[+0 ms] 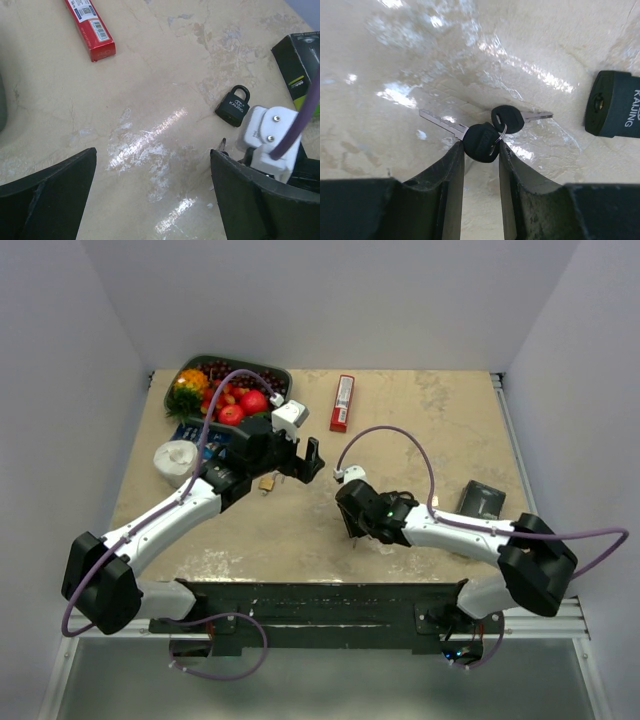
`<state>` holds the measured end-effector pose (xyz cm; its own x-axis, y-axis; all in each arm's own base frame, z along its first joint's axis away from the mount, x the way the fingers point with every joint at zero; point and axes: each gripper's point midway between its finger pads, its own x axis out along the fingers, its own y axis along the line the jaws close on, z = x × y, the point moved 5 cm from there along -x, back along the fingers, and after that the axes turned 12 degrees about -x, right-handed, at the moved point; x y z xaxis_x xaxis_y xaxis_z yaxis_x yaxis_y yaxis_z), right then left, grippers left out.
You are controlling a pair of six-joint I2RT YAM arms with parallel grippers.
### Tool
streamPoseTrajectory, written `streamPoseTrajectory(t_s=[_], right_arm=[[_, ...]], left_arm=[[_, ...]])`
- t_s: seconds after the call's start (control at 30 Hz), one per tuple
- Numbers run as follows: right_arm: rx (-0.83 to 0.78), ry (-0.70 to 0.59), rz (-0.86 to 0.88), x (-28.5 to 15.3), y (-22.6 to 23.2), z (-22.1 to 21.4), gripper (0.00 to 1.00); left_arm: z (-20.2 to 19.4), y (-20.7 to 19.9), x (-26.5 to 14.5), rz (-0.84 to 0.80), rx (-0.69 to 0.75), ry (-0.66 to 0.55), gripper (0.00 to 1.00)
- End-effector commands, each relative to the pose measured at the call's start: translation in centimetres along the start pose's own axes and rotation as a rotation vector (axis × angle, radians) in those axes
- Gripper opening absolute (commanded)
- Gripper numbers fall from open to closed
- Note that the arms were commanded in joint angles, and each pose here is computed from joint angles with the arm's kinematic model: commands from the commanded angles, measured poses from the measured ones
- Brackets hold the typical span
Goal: Unlock with the key
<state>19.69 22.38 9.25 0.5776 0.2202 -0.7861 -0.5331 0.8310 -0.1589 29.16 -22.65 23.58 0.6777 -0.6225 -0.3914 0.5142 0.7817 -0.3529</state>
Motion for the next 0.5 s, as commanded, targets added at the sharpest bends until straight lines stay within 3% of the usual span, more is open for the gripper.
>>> streamPoseTrajectory(t_s=[0.0, 0.2, 0.47], right_arm=[[0.041, -0.096, 0.034, -1.3, 0.1, 1.4, 0.00], [0.050, -0.119, 0.093, -1.8, 0.7, 1.6, 0.00], [0.159, -0.265, 0.364, -4.5, -0.7, 4.2, 0.00]], left_arm=[[1.4, -0.4, -0.7, -0.013, -0.008, -0.052, 0.99], [1.6, -1.2, -0.8, -0.097, 0.000, -0.049, 0.99], [0.7, -6.3, -2.7, -0.592, 0.120, 0.026, 0.99]])
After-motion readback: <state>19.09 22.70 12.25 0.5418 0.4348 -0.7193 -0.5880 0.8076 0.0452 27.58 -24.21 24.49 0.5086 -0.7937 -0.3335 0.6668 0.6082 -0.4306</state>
